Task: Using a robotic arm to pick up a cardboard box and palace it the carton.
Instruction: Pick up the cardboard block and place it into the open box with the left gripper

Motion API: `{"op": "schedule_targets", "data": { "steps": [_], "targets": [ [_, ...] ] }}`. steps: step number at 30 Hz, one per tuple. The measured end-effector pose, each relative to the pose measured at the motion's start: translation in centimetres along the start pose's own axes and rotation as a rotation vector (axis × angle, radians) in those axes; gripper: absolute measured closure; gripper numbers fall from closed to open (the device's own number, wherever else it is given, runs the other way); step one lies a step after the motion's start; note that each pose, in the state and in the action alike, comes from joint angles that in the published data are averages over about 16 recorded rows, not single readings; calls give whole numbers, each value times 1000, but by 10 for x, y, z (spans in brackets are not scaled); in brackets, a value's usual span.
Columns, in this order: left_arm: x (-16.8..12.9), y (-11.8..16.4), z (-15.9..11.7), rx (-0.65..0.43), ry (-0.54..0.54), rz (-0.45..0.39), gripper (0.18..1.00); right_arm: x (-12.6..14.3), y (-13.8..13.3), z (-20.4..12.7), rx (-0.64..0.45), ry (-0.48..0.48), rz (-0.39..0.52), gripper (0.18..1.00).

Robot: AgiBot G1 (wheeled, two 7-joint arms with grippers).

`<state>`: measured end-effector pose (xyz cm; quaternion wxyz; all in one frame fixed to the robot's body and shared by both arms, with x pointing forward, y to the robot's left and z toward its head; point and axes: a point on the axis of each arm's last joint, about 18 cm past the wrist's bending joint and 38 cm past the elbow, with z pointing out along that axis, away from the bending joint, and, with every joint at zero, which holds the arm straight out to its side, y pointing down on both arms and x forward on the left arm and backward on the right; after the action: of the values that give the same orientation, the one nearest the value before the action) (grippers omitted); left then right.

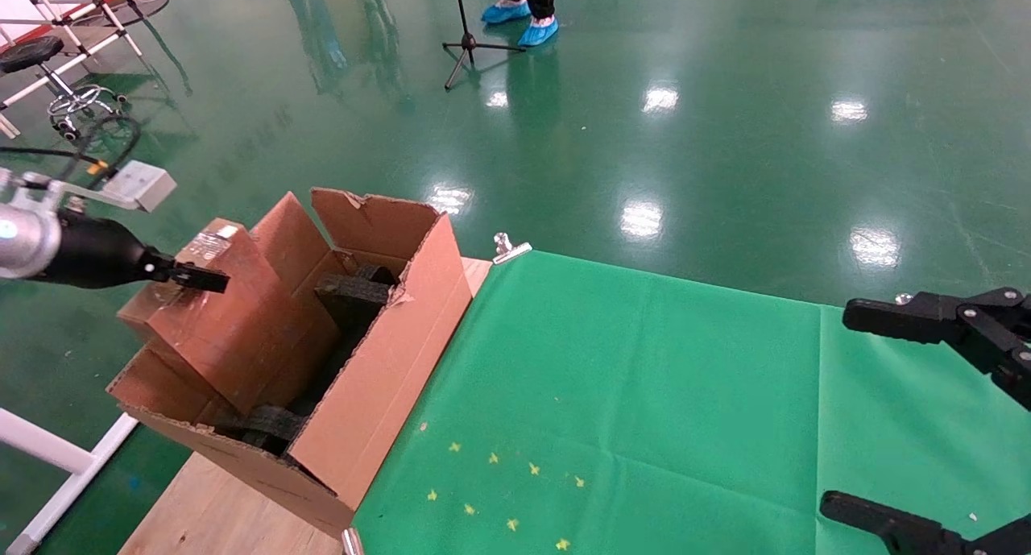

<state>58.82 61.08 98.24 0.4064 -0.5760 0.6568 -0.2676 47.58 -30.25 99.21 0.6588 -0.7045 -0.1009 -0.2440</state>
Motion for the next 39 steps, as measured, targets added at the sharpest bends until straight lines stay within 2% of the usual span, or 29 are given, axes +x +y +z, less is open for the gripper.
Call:
{"op": "schedule_targets", "data": {
  "steps": [11,23,30,39],
  "targets": [
    [5,-5,32,57,-70,11,865,0,0,0,0,0,0,178],
    [4,-13,48,138,-137,27,866,0,0,0,0,0,0,178],
    [12,-1,57,134,-100,17,866,0,0,0,0,0,0,178],
    [29,32,75,91,-18,-16,873,0,0,0,0,0,0,178]
  ]
}}
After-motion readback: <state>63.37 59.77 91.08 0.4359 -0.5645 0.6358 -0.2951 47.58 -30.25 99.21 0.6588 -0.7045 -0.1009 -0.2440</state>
